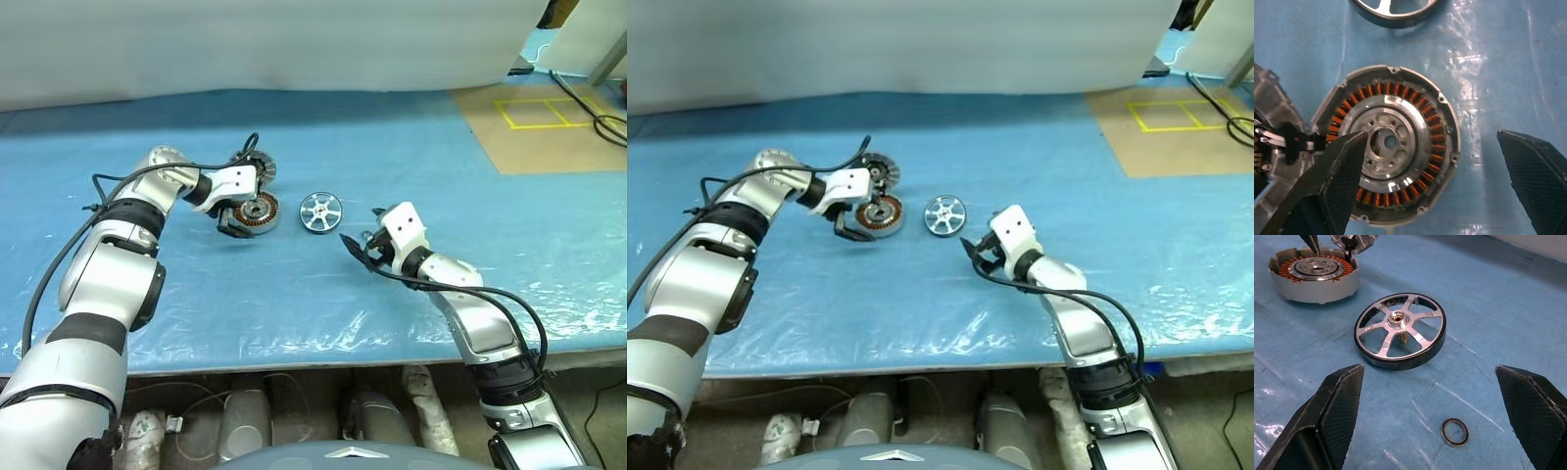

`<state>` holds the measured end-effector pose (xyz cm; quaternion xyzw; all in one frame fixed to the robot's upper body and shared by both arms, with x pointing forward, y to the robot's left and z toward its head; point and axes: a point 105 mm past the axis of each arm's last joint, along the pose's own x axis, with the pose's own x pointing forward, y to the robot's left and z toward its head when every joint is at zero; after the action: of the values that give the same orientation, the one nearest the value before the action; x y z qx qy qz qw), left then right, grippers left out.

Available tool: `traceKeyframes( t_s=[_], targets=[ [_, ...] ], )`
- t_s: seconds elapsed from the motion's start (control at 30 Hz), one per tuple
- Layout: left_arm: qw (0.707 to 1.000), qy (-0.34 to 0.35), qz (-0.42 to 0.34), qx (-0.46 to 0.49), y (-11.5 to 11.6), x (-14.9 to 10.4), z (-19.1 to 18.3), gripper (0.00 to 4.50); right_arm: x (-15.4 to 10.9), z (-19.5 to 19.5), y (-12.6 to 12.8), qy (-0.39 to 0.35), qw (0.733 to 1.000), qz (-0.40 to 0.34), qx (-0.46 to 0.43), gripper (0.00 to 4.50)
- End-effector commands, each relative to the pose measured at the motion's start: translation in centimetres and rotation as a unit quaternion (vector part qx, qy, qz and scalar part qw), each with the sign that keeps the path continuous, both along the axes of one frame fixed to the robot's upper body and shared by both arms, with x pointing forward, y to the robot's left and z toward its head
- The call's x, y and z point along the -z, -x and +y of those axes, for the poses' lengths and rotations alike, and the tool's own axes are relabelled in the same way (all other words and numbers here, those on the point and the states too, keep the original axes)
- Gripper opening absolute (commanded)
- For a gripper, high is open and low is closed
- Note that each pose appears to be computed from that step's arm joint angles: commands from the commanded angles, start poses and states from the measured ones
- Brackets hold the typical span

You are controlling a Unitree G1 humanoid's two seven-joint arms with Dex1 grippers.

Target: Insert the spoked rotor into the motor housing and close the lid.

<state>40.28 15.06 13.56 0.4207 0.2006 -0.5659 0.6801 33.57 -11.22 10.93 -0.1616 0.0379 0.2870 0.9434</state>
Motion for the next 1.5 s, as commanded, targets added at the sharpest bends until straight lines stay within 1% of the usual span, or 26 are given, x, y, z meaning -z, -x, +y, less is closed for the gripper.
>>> traceKeyframes(
  t_s=[0.03,0.17,0.37,0.47,0.8,0.9,0.93,0.97,1.03,1.13,1.2,1.23,1.37,1.43,1.5],
  targets=[
    [0.999,0.02,-0.027,-0.017,-0.7,-0.9,-0.3,4.46,-1.6,0.2,0.2,-0.005,1.0,-0.029,-0.004,4.5],
    [0.999,0.036,-0.024,-0.028,-0.8,-0.3,-0.6,4.46,-1.6,0.4,0.2,-0.006,1.0,-0.029,-0.004,4.5],
    [0.999,0.026,-0.015,-0.035,-0.6,1.0,-0.4,4.46,-1.5,0.6,0.3,-0.006,1.0,-0.027,-0.005,4.5],
    [1.0,0.005,-0.01,-0.028,-0.3,1.8,-0.1,4.46,-1.4,0.5,0.3,-0.004,1.0,-0.027,-0.003,4.5],
    [0.999,0.02,-0.004,-0.024,-0.1,2.7,-0.9,4.46,-1.4,0.3,0.2,0.0,1.0,-0.03,0.004,4.5],
    [0.999,0.027,-0.003,-0.028,-0.1,2.8,-1.1,3.9,-1.4,0.3,0.1,0.001,0.999,-0.031,0.005,4.5],
    [0.999,0.026,-0.003,-0.029,-0.1,2.9,-1.1,3.6,-1.4,0.3,0.1,0.001,0.999,-0.032,0.005,4.5],
    [0.999,0.024,-0.003,-0.029,-0.1,2.9,-1.1,3.18,-1.4,0.3,0.1,0.001,0.999,-0.032,0.005,4.5],
    [0.998,0.014,-0.027,-0.053,-0.8,3.1,-1.0,2.6,-1.4,0.3,0.1,0.001,0.999,-0.031,0.005,4.5],
    [0.999,0.009,-0.017,-0.037,-0.4,3.5,-1.1,2.6,-1.3,0.3,0.1,0.002,0.999,-0.032,0.006,4.5],
    [0.999,0.011,-0.015,-0.036,-0.3,3.5,-1.2,2.3,-1.4,0.3,0.1,0.002,0.999,-0.032,0.006,4.5],
    [0.999,0.01,-0.014,-0.036,-0.3,3.6,-1.2,2.25,-1.4,0.3,0.0,0.002,0.999,-0.033,0.007,4.5],
    [0.999,0.011,-0.007,-0.032,-0.1,3.9,-1.4,2.24,-1.4,0.3,0.0,0.003,0.999,-0.033,0.008,4.5],
    [0.998,0.045,0.026,-0.032,0.3,3.7,-2.1,2.24,-1.3,0.3,0.0,0.004,0.999,-0.033,0.007,4.5],
    [0.991,0.096,0.086,-0.029,1.1,3.5,-3.3,2.24,-1.3,0.4,0.0,0.006,0.999,-0.033,0.007,4.5]
  ],
)
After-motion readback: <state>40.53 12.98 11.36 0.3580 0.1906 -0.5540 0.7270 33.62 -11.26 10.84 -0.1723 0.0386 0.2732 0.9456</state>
